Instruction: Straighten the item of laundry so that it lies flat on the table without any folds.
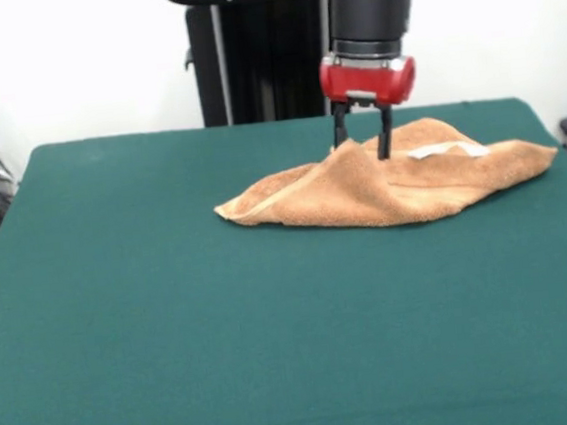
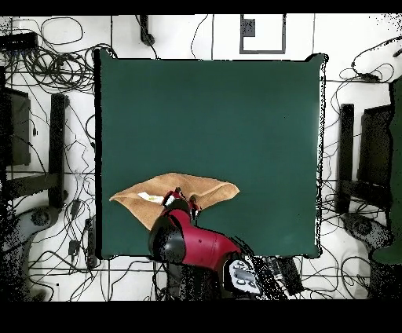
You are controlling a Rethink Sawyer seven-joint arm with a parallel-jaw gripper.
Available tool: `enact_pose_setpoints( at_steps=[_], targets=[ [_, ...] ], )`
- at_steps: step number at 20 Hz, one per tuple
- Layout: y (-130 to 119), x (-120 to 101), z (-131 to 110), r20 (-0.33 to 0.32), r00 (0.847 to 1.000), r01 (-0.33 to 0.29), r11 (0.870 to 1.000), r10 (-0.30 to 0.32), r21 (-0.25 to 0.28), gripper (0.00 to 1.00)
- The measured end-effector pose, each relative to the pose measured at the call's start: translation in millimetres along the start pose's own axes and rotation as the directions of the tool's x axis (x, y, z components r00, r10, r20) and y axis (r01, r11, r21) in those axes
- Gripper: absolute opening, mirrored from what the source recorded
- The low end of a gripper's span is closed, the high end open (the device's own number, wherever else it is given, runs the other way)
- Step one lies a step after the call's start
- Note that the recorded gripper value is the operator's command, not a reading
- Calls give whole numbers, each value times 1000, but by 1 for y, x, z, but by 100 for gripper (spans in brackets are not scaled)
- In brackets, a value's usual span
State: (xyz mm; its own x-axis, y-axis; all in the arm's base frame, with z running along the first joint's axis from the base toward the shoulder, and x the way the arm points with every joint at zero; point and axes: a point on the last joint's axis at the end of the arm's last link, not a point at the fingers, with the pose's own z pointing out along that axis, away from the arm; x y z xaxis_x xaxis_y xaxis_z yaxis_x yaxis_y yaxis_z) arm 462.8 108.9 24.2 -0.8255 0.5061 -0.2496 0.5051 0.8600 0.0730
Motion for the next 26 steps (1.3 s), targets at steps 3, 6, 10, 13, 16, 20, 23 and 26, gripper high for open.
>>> enact_pose_setpoints(
  at_steps=[3, 6, 10, 13, 16, 20, 23, 26],
  targets=[
    [5, 9, -2, 1, 1000, 20, 1000, -20, -5, 100],
    [10, 15, -4, 3, 999, 34, 999, -34, -10, 100],
    [12, 11, -11, 16, 999, 34, 999, -33, -17, 100],
    [15, 3, -17, 36, 999, 32, 999, -31, -26, 100],
    [21, -9, -29, 70, 997, 28, 999, -25, -42, 100],
    [24, -16, -32, 84, 996, 19, 999, -15, -48, 100],
    [24, -17, -32, 87, 996, 16, 999, -12, -49, 100],
    [26, -19, -32, 89, 996, 12, 999, -8, -49, 100]
  ],
)
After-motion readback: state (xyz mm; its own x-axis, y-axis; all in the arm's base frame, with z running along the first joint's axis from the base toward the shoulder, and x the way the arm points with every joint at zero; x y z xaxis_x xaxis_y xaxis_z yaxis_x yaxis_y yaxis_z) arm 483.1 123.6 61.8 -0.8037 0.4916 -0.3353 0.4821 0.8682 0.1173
